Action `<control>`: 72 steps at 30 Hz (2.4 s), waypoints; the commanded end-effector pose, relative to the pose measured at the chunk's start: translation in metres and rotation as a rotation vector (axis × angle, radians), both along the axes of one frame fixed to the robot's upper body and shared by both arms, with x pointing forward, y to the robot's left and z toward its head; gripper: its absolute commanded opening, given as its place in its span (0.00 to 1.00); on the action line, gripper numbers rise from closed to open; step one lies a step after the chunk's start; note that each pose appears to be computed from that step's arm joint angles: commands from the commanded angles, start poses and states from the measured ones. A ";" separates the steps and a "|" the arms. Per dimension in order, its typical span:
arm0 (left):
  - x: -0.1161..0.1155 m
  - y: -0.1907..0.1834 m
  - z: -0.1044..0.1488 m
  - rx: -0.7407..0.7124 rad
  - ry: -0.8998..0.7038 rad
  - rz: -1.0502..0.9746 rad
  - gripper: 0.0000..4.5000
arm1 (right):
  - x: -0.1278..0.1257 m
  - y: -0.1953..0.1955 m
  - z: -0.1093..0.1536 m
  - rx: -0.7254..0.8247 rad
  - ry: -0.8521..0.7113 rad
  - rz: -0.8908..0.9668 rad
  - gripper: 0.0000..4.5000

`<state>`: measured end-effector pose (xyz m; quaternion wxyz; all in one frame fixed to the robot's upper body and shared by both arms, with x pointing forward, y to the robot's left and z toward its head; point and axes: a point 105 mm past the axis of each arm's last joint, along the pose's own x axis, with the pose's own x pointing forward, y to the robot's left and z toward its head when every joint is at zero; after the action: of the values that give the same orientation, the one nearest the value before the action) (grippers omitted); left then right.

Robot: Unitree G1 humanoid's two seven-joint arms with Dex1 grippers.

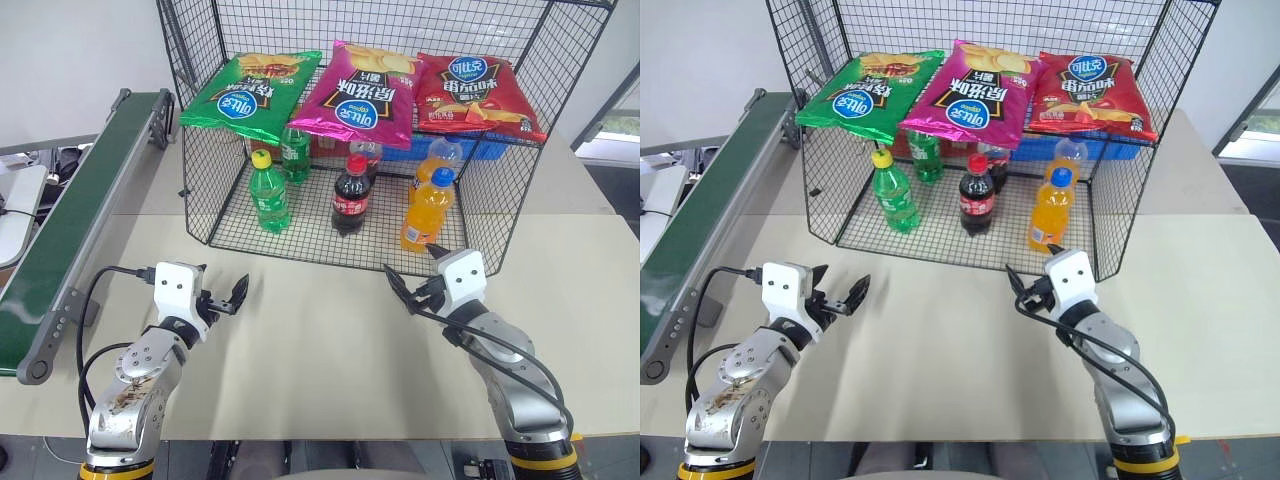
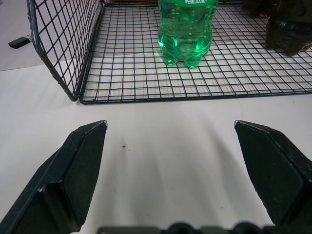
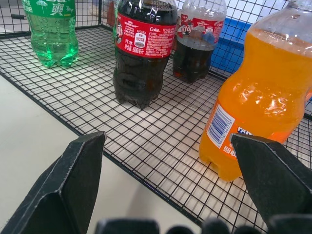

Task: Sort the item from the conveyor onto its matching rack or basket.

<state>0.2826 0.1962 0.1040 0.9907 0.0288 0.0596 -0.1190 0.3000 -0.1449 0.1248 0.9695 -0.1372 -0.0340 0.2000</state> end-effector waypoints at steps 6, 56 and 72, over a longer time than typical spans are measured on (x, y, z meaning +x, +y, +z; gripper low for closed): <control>0.002 0.007 0.028 0.144 -0.105 -0.020 0.99 | -0.003 0.004 0.033 -0.012 -0.098 0.085 1.00; 0.003 0.000 0.141 -0.053 -0.320 -0.237 0.99 | -0.013 0.029 0.137 0.032 -0.274 0.368 1.00; -0.013 0.043 0.118 0.010 -0.282 -0.041 0.99 | -0.011 0.041 0.140 0.051 -0.283 0.438 1.00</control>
<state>0.2750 0.2360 0.2103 0.9877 0.0335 -0.0539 -0.1426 0.2961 -0.1085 0.2510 0.9036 -0.1211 -0.1692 0.3746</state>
